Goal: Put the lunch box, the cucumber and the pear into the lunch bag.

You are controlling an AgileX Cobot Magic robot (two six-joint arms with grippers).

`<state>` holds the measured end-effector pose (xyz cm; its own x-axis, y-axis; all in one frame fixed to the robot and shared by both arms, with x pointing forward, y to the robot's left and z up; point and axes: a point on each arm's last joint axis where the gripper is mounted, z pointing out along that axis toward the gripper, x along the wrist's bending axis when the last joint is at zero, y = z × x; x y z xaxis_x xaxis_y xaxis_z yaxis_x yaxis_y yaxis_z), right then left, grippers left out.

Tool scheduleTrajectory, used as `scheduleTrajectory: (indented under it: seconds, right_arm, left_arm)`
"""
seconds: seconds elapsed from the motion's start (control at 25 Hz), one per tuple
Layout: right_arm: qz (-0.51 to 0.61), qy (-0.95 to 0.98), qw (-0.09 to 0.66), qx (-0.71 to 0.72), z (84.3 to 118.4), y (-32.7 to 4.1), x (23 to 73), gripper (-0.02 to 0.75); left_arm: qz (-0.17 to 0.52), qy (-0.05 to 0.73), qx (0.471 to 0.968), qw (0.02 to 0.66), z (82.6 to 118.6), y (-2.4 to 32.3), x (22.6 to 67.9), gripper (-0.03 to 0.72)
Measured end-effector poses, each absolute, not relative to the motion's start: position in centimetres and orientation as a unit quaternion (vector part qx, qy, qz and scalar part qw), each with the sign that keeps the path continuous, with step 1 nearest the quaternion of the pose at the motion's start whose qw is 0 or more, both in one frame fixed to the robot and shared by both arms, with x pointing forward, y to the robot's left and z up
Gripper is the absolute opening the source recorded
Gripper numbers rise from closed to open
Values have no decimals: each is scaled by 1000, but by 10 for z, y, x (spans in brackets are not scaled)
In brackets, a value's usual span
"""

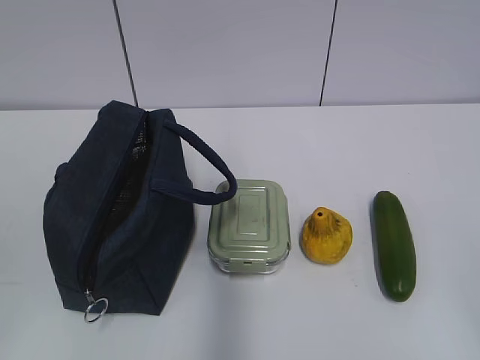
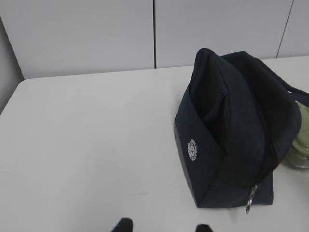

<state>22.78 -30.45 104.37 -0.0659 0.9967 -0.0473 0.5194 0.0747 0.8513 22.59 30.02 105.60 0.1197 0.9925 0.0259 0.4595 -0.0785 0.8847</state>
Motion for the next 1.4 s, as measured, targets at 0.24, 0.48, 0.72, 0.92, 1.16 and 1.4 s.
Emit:
scheduleTrajectory:
  seconds: [0.24, 0.48, 0.72, 0.92, 1.16, 1.4]
  right_arm:
    - [342, 645, 349, 588, 1044, -304, 228, 481]
    - [342, 645, 349, 588, 1044, -304, 228, 481]
    - [342, 645, 349, 588, 1044, -304, 228, 481]
    - [343, 643, 348, 590, 1044, -304, 228, 481]
    - [358, 633, 352, 589, 1048, -304, 228, 481]
    - [382, 624, 354, 583, 1075, -299, 258, 481]
  left_arm:
    - [351, 563, 645, 379, 1056, 300, 226, 242]
    - [351, 563, 645, 379, 1056, 300, 226, 242]
    - [351, 563, 645, 379, 1056, 300, 226, 242]
    - [351, 563, 645, 379, 1056, 300, 226, 242]
    - [346, 557, 650, 384, 1056, 300, 226, 242]
    - [317, 558, 661, 390, 1074, 294, 251, 242]
